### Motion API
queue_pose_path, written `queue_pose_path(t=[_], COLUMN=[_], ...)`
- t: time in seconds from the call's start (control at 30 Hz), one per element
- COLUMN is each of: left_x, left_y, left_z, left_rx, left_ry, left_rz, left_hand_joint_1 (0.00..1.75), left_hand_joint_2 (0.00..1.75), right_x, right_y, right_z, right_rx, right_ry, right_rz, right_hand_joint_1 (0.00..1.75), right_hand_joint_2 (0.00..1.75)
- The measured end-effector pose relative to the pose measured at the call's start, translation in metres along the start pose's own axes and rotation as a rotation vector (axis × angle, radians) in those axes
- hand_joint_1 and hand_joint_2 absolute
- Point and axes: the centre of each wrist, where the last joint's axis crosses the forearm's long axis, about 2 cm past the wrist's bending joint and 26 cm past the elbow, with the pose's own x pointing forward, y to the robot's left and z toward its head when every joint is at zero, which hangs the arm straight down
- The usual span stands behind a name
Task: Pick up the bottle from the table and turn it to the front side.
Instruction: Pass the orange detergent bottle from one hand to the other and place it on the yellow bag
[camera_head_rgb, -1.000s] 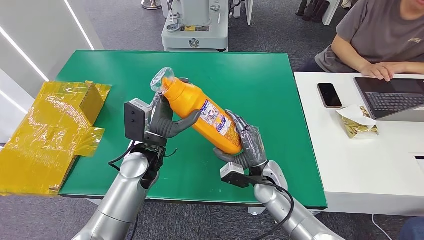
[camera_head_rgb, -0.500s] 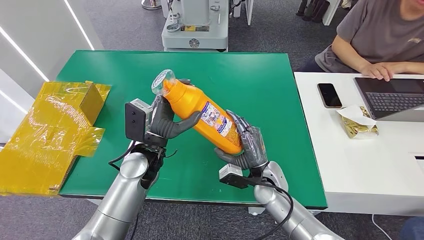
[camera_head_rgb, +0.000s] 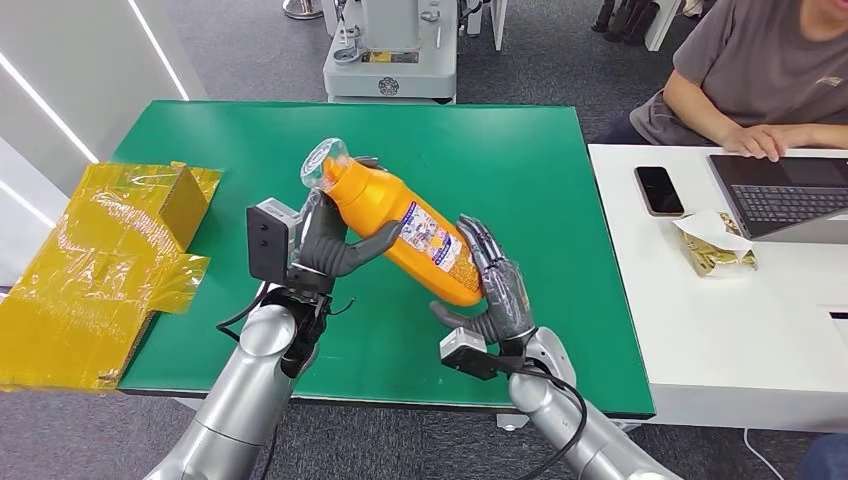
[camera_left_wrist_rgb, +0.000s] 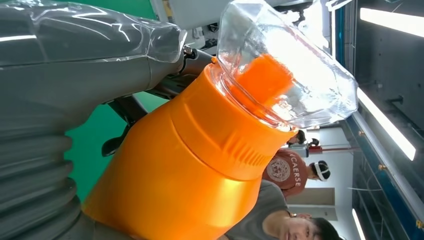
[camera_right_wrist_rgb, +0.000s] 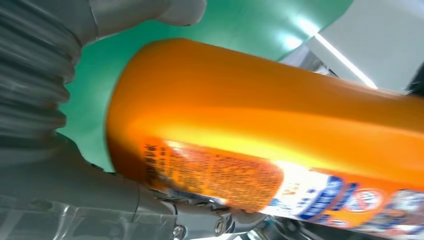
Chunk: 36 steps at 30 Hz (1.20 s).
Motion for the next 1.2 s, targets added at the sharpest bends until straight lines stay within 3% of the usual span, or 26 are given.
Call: queue_pose_path(t=[0.23, 0.77, 0.9, 1.2], left_x=[-0.001, -0.006, -0.007, -0.009], left_y=[0.001, 0.006, 0.013, 0.03], left_z=[0.001, 0.004, 0.005, 0.01], left_rx=[0.023, 0.083, 0.109, 0.161], left_ry=[0.001, 0.01, 0.009, 0.002], left_rz=[-0.001, -0.015, -0.03, -0.082], left_hand_joint_1=[1.75, 1.75, 1.75, 1.75], left_hand_joint_2=[1.75, 1.75, 1.75, 1.75], right_x=[0.008, 0.05, 0.07, 0.097], right_y=[0.006, 0.011, 0.01, 0.009], right_z=[0.007, 0.008, 0.008, 0.012], right_rx=[-0.011, -0.147, -0.234, -0.284], right_ry=[0.021, -0.067, -0.117, -0.168], right_rz=[-0.081, -0.215, -0.253, -0.338], right_hand_joint_1=[0.0, 0.0, 0.0, 0.0], right_hand_joint_2=[1.75, 1.75, 1.75, 1.75])
